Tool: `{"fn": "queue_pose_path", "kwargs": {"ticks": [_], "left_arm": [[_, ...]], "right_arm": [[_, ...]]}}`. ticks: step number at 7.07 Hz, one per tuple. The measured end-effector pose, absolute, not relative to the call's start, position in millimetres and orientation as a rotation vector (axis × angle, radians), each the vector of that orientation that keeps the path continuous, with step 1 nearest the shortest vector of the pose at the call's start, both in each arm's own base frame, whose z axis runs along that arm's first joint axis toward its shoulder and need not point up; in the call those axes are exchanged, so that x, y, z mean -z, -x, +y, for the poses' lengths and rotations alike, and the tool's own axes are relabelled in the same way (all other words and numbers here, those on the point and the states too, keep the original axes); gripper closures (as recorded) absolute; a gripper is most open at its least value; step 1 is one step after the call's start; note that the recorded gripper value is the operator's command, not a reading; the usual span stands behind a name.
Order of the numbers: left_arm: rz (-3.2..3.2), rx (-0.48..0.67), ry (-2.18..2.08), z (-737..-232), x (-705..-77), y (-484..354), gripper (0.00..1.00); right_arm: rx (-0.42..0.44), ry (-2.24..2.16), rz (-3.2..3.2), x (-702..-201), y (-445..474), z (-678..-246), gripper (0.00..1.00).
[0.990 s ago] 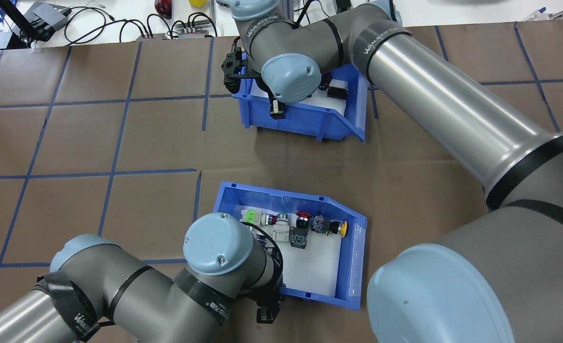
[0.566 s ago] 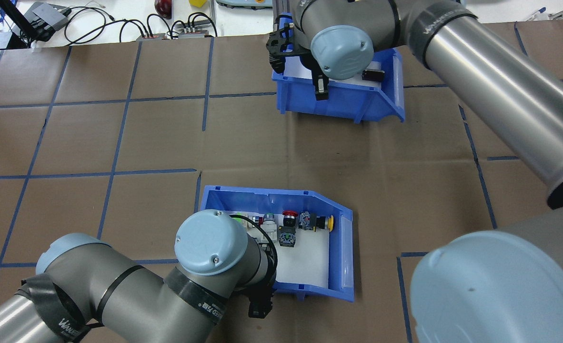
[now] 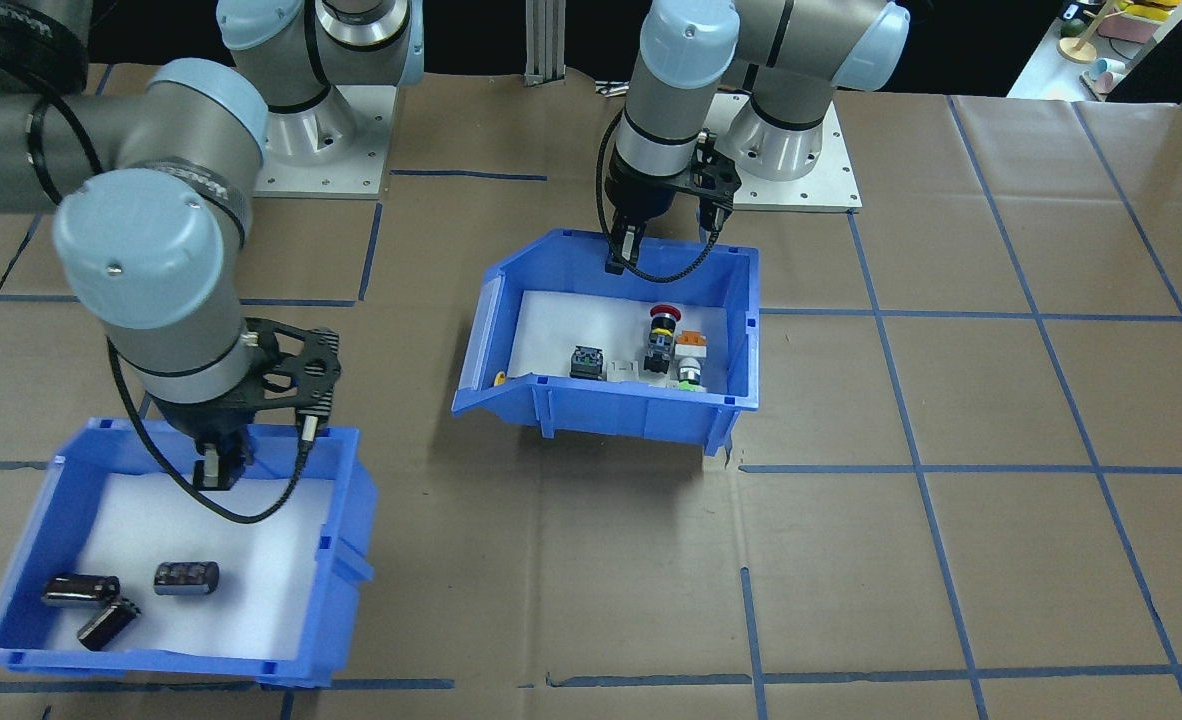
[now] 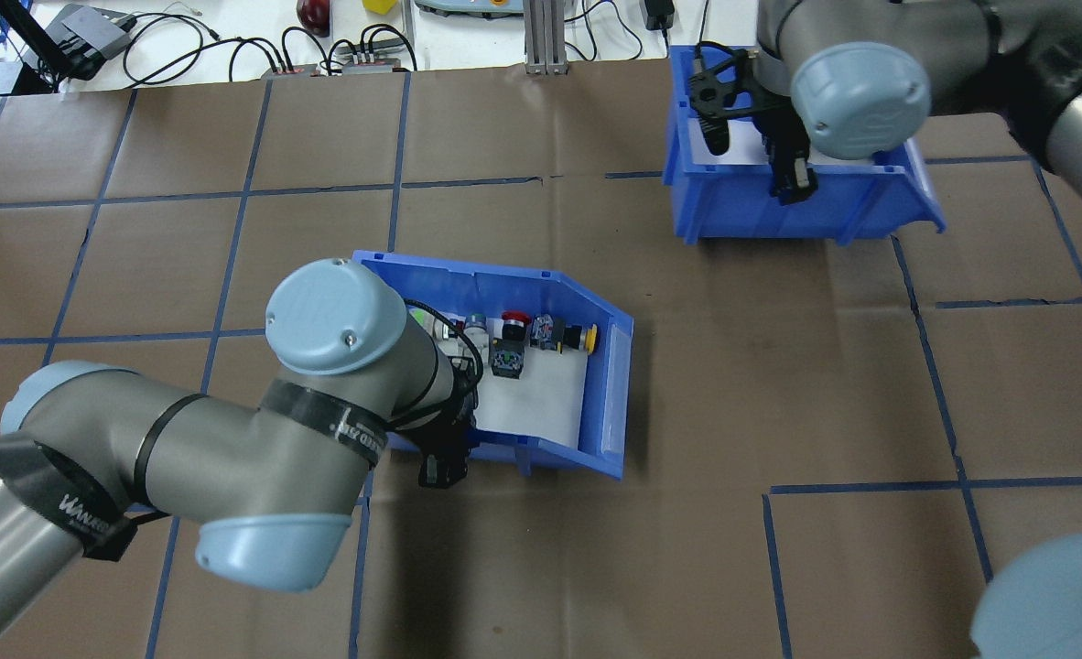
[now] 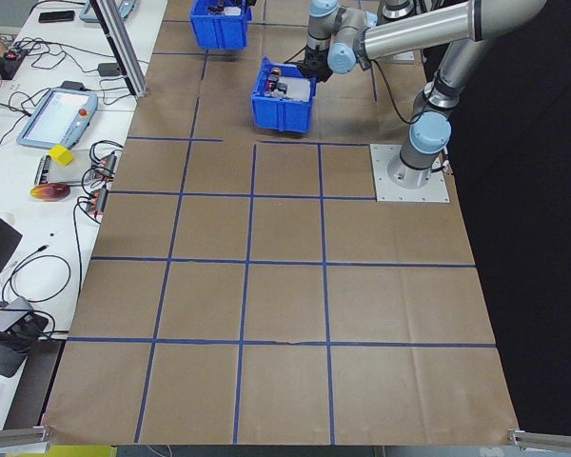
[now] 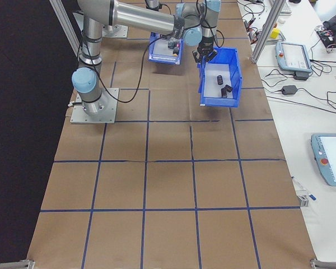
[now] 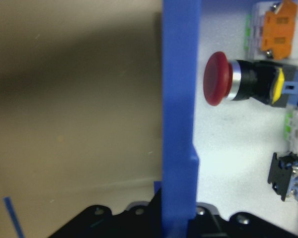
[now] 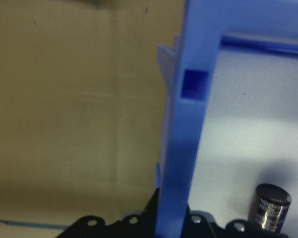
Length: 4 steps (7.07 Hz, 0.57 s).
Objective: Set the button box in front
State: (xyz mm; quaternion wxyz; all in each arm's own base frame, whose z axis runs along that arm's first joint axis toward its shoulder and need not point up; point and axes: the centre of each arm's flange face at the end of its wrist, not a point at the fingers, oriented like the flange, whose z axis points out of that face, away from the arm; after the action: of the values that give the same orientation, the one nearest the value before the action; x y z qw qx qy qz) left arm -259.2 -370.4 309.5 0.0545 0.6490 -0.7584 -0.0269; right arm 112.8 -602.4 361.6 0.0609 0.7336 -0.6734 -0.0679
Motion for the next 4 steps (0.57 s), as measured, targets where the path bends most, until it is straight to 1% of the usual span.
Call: {"fn": "queue_pose_path", "kwargs": {"ticks": [2,4], "left_arm": [[-2.249,0.029,-1.965,-450.6,-331.8,267.5,1.0],[-2.183,0.03,-2.008,-526.9,-329.4,289.2,1.0]], "right_arm": [[0.236,-2.256,-2.02,-369.2,-50.9,-562.6,0.96],[0.255,-2.273,-2.027,-365.4,-35.8,-523.8,0.96]]}}
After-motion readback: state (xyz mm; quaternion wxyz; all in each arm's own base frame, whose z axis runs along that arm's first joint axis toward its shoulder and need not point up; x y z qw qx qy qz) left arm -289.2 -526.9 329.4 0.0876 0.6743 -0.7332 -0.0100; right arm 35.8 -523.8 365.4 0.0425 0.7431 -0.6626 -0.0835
